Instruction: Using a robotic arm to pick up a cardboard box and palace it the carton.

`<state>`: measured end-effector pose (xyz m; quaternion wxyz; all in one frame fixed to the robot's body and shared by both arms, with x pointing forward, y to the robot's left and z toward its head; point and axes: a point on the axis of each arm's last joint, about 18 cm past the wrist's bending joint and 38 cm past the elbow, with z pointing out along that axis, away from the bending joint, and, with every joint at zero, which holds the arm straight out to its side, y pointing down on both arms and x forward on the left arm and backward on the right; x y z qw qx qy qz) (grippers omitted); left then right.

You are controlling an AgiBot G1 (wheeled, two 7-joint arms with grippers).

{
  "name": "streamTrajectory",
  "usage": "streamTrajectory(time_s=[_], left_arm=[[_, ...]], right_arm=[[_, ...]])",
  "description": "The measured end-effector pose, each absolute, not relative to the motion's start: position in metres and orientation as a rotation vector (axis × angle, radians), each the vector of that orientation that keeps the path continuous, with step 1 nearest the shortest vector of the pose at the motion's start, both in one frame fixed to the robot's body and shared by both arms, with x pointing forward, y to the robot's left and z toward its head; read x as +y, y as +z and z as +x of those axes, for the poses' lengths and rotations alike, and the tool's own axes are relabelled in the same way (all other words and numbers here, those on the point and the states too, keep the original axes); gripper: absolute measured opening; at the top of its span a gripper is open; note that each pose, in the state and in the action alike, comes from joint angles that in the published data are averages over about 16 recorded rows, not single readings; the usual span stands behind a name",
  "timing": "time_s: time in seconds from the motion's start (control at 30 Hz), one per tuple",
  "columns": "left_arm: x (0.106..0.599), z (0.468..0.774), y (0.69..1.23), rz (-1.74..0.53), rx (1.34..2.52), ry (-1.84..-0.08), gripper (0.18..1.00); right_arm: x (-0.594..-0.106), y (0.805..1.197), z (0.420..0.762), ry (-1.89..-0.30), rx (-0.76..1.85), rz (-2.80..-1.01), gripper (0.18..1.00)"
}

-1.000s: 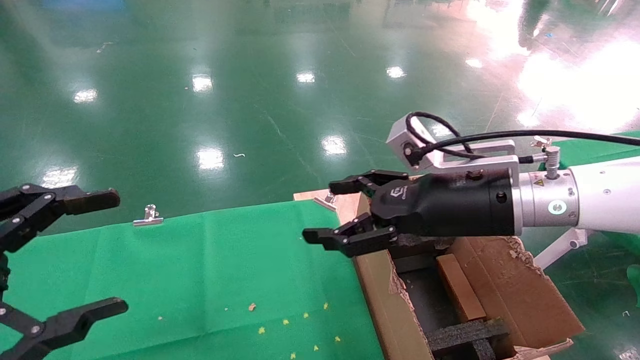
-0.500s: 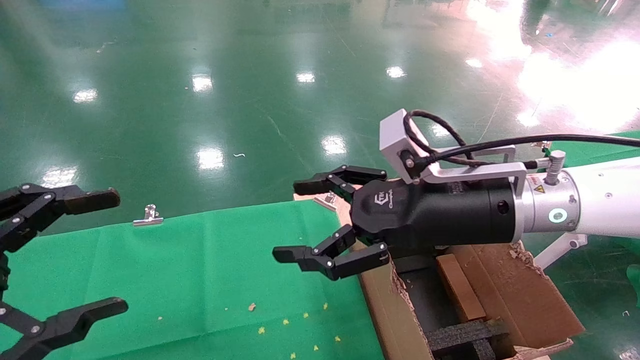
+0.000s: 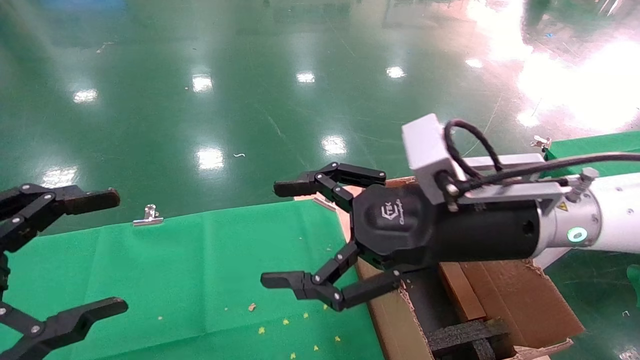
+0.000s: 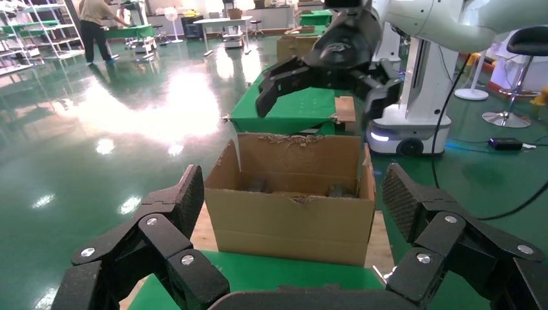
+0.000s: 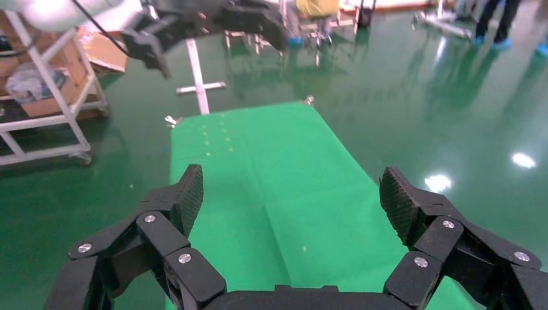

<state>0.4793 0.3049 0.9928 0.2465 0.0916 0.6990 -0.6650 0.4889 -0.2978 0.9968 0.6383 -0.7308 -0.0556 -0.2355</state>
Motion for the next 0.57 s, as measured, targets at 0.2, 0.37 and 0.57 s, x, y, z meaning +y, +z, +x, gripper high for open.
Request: streamTrajectory(time_s=[0.2,0.37,0.57], left_arm=[[0.305,0.479,0.993,0.250,1.907,-1.814,1.000],[0.305,0.479,0.993,0.249,1.906,-1.814,1.000],[0.305,0.479,0.993,0.249,1.906,-1.814,1.000]], right_arm=[[-0.300,0.994,0.479,-0.546,-0.201,-1.617,1.001],[-0.303,0.992,0.474,-0.552,-0.234,-1.591,1.001],[-0.304,0.990,0.472,-0.556,-0.250,-1.577,1.001]])
